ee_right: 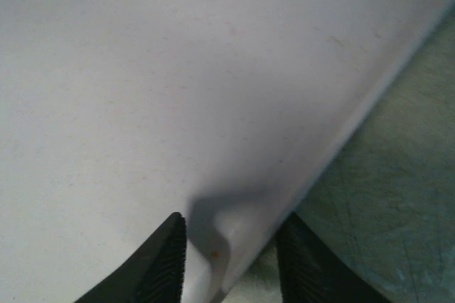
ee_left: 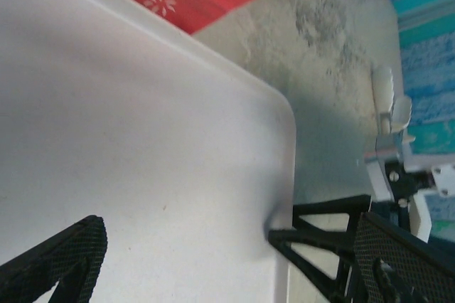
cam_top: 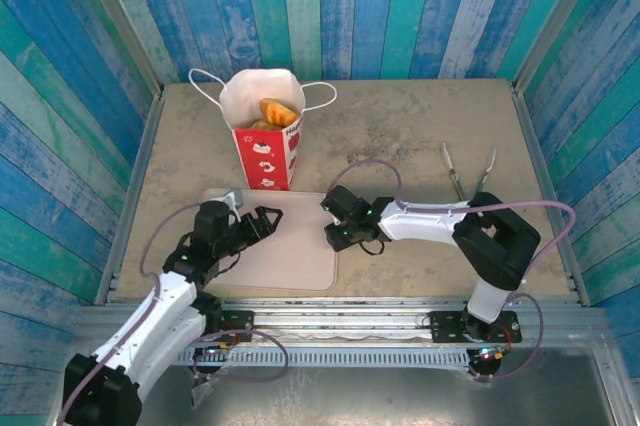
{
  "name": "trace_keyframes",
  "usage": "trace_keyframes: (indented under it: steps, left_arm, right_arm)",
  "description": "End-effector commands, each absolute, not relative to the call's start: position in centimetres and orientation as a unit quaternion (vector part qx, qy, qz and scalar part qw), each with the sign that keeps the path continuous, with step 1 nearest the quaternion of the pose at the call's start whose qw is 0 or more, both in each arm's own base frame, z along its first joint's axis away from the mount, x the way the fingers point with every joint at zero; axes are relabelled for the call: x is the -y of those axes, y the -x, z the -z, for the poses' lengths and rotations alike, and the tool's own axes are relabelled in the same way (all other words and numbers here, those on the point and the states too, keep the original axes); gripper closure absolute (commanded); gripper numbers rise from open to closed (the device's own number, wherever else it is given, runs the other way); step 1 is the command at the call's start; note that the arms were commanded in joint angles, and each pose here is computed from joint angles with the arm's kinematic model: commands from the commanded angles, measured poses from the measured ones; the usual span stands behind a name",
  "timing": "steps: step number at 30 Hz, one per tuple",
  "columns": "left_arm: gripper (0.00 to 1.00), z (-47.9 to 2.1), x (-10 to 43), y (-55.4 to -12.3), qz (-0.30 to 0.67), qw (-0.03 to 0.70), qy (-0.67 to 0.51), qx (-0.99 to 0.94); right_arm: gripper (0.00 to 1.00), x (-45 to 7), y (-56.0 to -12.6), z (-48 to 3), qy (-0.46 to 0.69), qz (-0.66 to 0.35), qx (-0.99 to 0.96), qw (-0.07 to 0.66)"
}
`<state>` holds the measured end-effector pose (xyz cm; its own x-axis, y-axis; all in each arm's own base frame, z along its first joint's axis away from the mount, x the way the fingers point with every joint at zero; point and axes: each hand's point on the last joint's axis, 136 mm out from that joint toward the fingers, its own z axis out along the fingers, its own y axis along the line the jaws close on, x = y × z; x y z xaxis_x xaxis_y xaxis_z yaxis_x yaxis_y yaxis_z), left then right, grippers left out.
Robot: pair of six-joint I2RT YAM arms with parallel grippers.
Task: Take the fake bread out of the paper bag
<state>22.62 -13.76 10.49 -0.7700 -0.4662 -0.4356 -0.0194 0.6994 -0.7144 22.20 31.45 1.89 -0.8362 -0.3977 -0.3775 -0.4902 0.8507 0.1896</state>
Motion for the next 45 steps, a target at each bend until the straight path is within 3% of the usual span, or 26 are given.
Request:
trace_keyframes:
  steps: [1, 3, 10, 19, 35, 39, 42, 45]
  left_arm:
    - [0.06, -12.2, 14.6, -23.1, 0.351, 0.326, 0.108, -0.871]
    - [0.06, -12.8, 14.9, -23.4, 0.343, 0.334, 0.102, -0.872]
    - [0.06, -14.4, 14.4, -24.3, 0.319, 0.361, 0.097, -0.871]
    - [0.06, -15.1, 14.1, -24.4, 0.31, 0.371, 0.094, -0.871]
    - [0.06, -17.0, 12.6, -24.3, 0.273, 0.4, 0.084, -0.871]
    - [0.06, -17.5, 12.2, -24.3, 0.261, 0.409, 0.082, -0.871]
    - [0.06, -17.7, 12.1, -24.4, 0.256, 0.413, 0.08, -0.871]
    - [0.06, -17.7, 12.6, -24.6, 0.263, 0.411, 0.069, -0.87]
  right_arm:
    - [0.72, -28.8, -21.6, -0.4, 0.244, -0.073, -0.956, 0.146]
    - [0.78, -27.5, -21.5, -0.5, 0.246, -0.05, -0.957, 0.146]
    - [0.87, -21.6, -21.7, -1.4, 0.232, 0.014, -0.962, 0.142]
    - [0.87, -14.5, -24.1, -2.5, 0.131, 0.009, -0.982, 0.135]
    - [0.87, -6.2, -29.9, -3.4, 0.09, 0.081, -0.986, 0.112]
    - [0.81, -9.2, -30.4, -5.0, 0.1, -0.017, -0.987, 0.126]
    - [0.67, -12.2, -29.5, -5.9, 0.108, -0.105, -0.978, 0.144]
    - [0.6, -12.8, -28.5, -5.2, 0.11, -0.115, -0.979, 0.128]
